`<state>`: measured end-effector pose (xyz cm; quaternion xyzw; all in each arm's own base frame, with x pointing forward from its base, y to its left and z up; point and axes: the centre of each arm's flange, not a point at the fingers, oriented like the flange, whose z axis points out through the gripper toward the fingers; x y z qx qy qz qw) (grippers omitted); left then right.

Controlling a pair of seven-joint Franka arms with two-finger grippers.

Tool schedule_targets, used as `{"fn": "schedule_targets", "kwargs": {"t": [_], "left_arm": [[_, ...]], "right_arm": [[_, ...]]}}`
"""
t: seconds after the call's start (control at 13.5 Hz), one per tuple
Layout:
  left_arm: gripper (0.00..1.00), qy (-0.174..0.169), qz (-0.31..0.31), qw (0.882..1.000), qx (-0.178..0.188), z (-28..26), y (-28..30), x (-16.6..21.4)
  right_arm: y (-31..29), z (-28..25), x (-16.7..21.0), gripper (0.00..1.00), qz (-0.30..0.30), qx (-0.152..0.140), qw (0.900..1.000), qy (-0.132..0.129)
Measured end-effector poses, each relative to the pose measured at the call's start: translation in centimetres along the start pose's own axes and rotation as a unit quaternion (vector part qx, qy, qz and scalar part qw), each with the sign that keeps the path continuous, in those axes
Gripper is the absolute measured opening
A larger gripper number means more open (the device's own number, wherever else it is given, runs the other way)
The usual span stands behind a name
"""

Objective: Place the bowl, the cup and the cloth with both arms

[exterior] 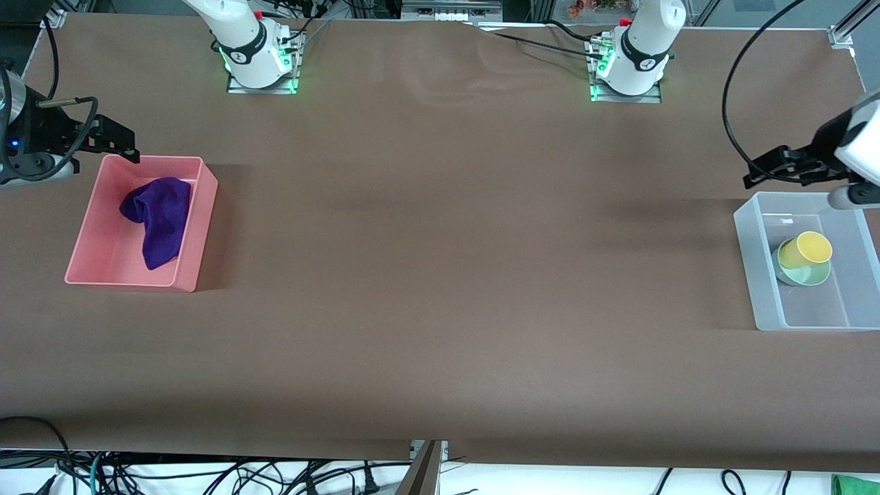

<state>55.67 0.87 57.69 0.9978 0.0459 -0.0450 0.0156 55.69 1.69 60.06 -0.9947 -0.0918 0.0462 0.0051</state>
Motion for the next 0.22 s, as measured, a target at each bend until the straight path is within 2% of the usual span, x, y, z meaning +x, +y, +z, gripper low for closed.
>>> {"fn": "schedule_targets", "kwargs": {"t": [0.22], "left_arm": [[1.00, 0.001, 0.005, 1.000, 0.001, 0.11, 0.44, -0.15]], "right_arm": [[0.01, -0.01, 0.00, 1.00, 0.000, 0.000, 1.000, 0.000]]}}
